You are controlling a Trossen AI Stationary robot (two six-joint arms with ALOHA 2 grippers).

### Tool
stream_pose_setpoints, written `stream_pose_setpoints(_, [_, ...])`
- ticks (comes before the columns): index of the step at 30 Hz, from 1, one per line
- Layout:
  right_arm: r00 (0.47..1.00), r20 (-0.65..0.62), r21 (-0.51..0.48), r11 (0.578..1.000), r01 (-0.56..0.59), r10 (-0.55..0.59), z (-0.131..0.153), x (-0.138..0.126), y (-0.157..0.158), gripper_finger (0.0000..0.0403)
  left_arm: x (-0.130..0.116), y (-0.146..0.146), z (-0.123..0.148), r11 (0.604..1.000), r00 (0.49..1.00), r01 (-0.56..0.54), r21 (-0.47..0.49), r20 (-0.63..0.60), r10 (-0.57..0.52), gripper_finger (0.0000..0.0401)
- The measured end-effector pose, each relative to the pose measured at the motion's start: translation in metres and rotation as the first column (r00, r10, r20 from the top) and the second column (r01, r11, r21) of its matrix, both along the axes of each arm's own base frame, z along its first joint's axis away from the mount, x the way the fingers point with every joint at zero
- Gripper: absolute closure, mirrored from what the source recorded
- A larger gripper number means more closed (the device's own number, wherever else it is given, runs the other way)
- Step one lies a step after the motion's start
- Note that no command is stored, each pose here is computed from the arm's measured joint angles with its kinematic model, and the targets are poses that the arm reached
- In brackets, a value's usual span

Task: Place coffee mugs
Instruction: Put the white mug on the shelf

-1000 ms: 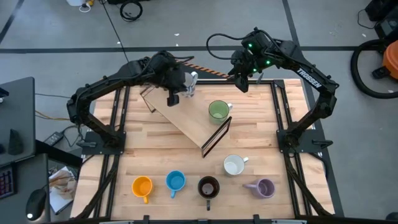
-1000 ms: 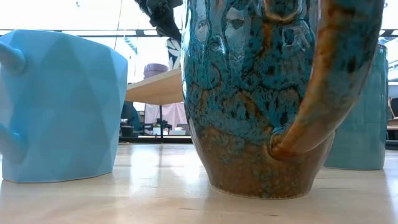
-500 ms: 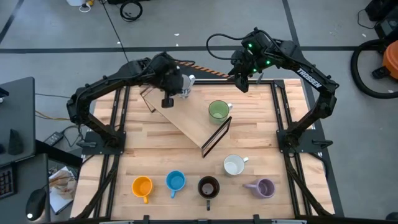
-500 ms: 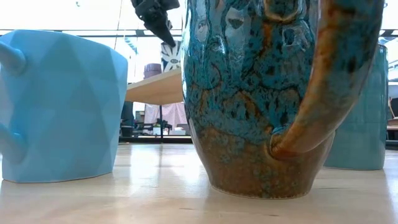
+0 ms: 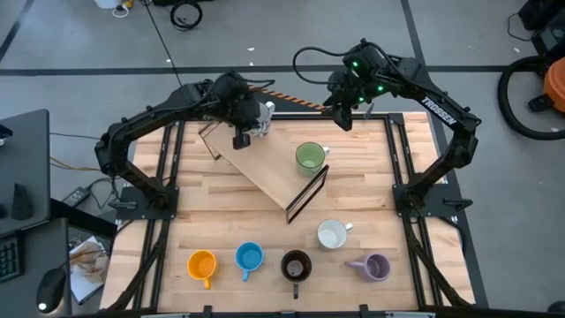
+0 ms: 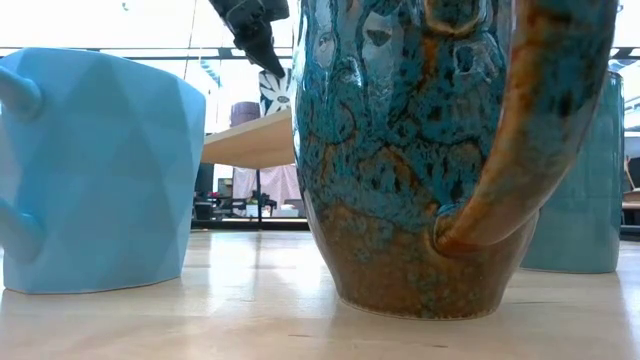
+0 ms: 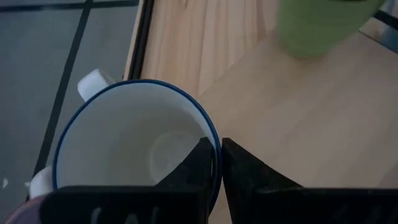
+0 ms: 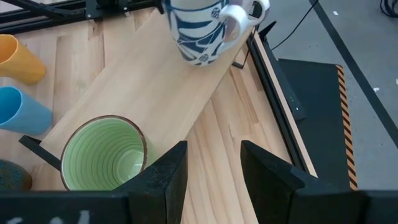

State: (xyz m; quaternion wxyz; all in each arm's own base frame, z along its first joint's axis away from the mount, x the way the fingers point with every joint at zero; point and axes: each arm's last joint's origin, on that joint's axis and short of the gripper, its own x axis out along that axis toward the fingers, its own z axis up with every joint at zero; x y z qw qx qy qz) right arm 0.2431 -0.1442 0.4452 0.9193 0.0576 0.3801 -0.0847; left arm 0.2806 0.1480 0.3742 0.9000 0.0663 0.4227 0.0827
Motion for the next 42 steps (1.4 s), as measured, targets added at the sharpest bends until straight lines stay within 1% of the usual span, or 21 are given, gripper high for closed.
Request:
stream_pose_setpoints(8, [1.000, 0.011, -0.001, 1.000, 0.003, -0.003, 0.001, 0.001, 0.000, 0.0249, 0.001, -0.001, 0.000, 1.000, 1.000, -0.001, 0.004, -0.003, 0.001, 0.0368])
stream_pose_setpoints(13, [1.000, 0.018, -0.005, 1.000, -0.014, 0.014, 0.001, 0.004, 0.004, 0.0249, 0.006, -0.001, -0.007, 1.000, 0.999, -0.021, 0.000, 0.031, 0.021, 0.0368])
stream_pose_setpoints(17, [1.000, 0.017, -0.002, 1.000, -0.019, 0.019, 0.001, 0.006, 0.007, 0.0249, 0.009, -0.003, -0.015, 0.999, 0.999, -0.046, 0.025, 0.005, 0.046, 0.0368])
stream_pose_setpoints(23, [1.000, 0.013, -0.006, 1.000, -0.013, 0.013, 0.001, 0.007, 0.009, 0.0249, 0.010, -0.003, -0.015, 0.997, 0.998, -0.061, 0.053, 0.009, 0.061, 0.0368])
stream_pose_setpoints(29, [1.000, 0.029, -0.016, 1.000, -0.011, 0.012, 0.002, 0.008, 0.008, 0.0249, 0.013, -0.002, -0.019, 0.998, 0.999, -0.050, 0.036, -0.001, 0.050, 0.0367])
stream_pose_setpoints(32, [0.999, 0.030, -0.017, 1.000, -0.013, 0.014, 0.002, 0.008, 0.009, 0.0249, 0.017, -0.002, -0.026, 0.999, 0.999, -0.039, 0.014, -0.037, 0.039, 0.0367])
stream_pose_setpoints(42, [0.999, 0.033, -0.017, 1.000, -0.026, 0.027, 0.003, 0.010, 0.012, 0.0249, 0.019, -0.002, -0.028, 0.998, 0.998, -0.041, 0.044, -0.052, 0.043, 0.0367])
